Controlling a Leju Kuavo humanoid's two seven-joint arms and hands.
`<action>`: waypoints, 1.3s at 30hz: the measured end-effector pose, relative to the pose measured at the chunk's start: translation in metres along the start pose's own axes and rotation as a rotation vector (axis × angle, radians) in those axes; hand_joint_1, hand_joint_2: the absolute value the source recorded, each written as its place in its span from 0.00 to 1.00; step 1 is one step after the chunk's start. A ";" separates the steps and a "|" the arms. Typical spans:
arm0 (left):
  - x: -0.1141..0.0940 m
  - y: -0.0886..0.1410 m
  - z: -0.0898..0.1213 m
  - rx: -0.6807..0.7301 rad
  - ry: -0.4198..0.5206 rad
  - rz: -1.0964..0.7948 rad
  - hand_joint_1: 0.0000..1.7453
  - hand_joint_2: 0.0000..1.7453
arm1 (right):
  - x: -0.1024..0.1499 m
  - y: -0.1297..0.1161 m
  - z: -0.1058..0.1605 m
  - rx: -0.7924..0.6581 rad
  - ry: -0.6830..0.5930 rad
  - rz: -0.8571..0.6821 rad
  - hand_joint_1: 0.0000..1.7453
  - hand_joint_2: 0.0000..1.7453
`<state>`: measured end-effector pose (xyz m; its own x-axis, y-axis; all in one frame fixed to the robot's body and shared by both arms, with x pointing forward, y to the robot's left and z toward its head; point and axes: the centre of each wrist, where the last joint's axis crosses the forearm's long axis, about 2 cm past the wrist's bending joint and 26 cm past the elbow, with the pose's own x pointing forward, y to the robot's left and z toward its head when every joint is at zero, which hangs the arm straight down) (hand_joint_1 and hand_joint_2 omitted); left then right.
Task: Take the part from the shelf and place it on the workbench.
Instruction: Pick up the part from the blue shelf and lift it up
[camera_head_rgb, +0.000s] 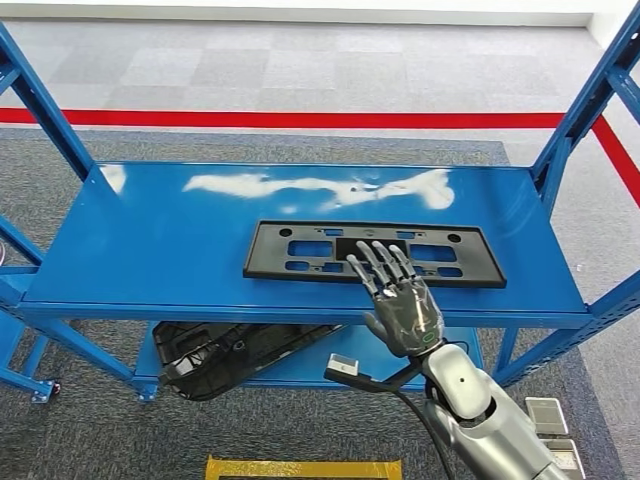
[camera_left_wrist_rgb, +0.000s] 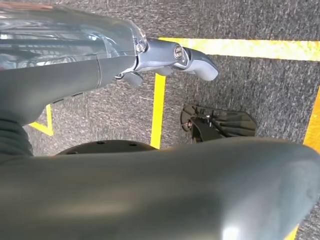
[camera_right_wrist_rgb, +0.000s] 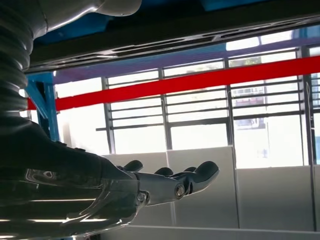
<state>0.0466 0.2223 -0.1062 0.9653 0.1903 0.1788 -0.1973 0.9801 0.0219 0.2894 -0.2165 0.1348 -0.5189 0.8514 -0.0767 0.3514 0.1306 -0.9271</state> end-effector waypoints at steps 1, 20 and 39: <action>0.000 0.000 0.000 0.002 0.000 -0.001 0.00 0.00 | -0.001 0.000 -0.002 -0.005 -0.002 0.010 0.00 1.00; 0.000 0.000 0.000 -0.006 -0.007 0.009 0.00 0.00 | -0.011 0.005 -0.026 0.006 0.003 0.069 0.00 1.00; 0.000 0.003 0.000 0.009 -0.023 0.034 0.00 0.00 | -0.021 0.010 -0.040 0.051 0.007 0.062 0.00 1.00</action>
<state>0.0461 0.2250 -0.1066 0.9538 0.2220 0.2025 -0.2315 0.9725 0.0242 0.3353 -0.2125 0.1419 -0.4915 0.8608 -0.1320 0.3420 0.0514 -0.9383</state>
